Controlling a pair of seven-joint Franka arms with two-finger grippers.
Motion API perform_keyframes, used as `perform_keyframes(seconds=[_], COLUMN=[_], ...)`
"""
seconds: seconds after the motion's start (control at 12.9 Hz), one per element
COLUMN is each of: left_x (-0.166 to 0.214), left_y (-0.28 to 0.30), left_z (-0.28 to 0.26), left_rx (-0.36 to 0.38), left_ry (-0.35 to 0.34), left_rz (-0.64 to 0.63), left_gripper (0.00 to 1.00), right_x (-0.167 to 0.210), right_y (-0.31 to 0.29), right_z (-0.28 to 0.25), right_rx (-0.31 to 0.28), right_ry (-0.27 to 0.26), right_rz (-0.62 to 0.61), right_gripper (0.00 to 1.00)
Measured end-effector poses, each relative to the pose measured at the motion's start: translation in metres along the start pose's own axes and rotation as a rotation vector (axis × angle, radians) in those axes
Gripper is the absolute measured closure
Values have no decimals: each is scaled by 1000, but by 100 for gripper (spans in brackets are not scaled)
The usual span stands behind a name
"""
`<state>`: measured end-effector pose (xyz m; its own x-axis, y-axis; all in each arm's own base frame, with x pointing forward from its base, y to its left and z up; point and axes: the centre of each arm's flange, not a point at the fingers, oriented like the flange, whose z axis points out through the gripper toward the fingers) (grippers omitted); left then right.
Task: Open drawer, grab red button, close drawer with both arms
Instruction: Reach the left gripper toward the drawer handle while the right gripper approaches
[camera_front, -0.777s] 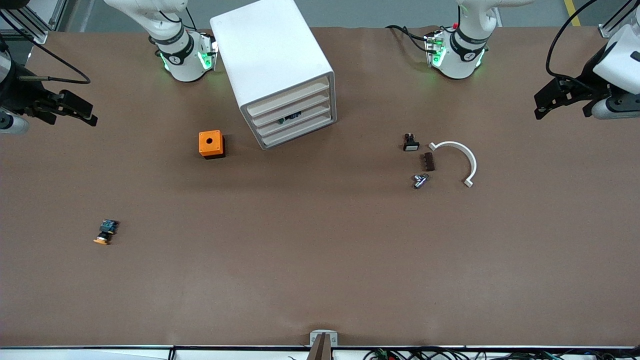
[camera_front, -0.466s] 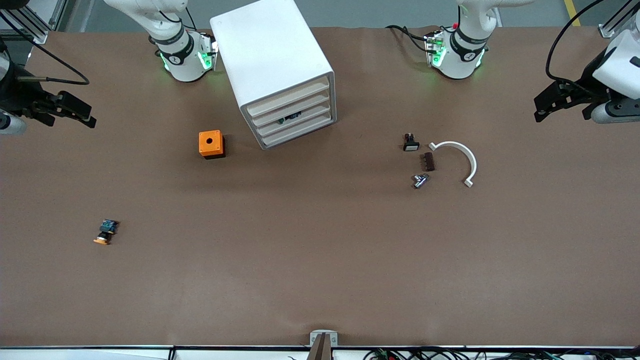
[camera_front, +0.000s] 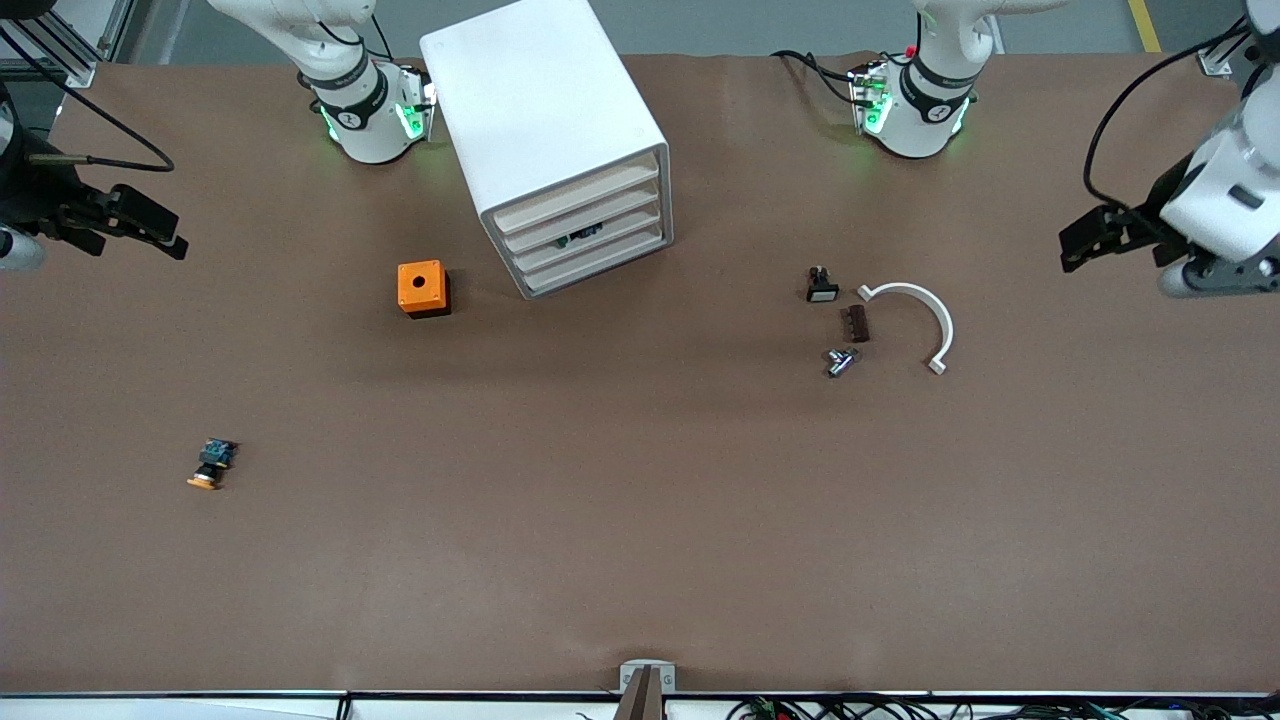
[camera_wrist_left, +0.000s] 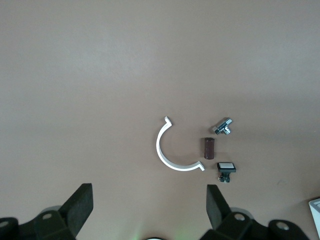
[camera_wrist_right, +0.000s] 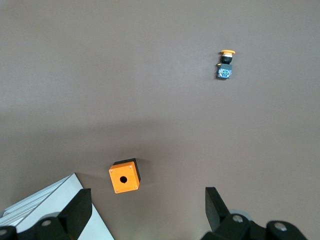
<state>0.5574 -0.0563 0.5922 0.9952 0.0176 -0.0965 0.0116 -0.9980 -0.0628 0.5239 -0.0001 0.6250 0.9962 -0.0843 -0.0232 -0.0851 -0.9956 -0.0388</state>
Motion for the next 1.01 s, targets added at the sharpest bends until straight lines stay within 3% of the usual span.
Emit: perform_keyframes(seconds=[0.16, 0.31, 0.54, 0.85, 1.01], left_x=[20, 37, 51, 65, 68], left_y=[4, 21, 82, 170, 212], left_z=[37, 76, 139, 205, 233], left_rx=[0, 8, 57, 59, 84], left_ry=[-69, -138, -237, -364, -422], left_rz=[0, -77, -320, -664, -901], left_gripper=[0, 0, 0, 0, 0], right_x=[0, 0, 7, 62, 73], right_y=[0, 2, 14, 26, 31], right_z=[0, -3, 6, 81, 94], right_rx=[0, -5, -34, -47, -55], right_ry=[0, 6, -3, -82, -96], right_rz=[0, 2, 18, 25, 30], right_gripper=[0, 0, 0, 0, 0])
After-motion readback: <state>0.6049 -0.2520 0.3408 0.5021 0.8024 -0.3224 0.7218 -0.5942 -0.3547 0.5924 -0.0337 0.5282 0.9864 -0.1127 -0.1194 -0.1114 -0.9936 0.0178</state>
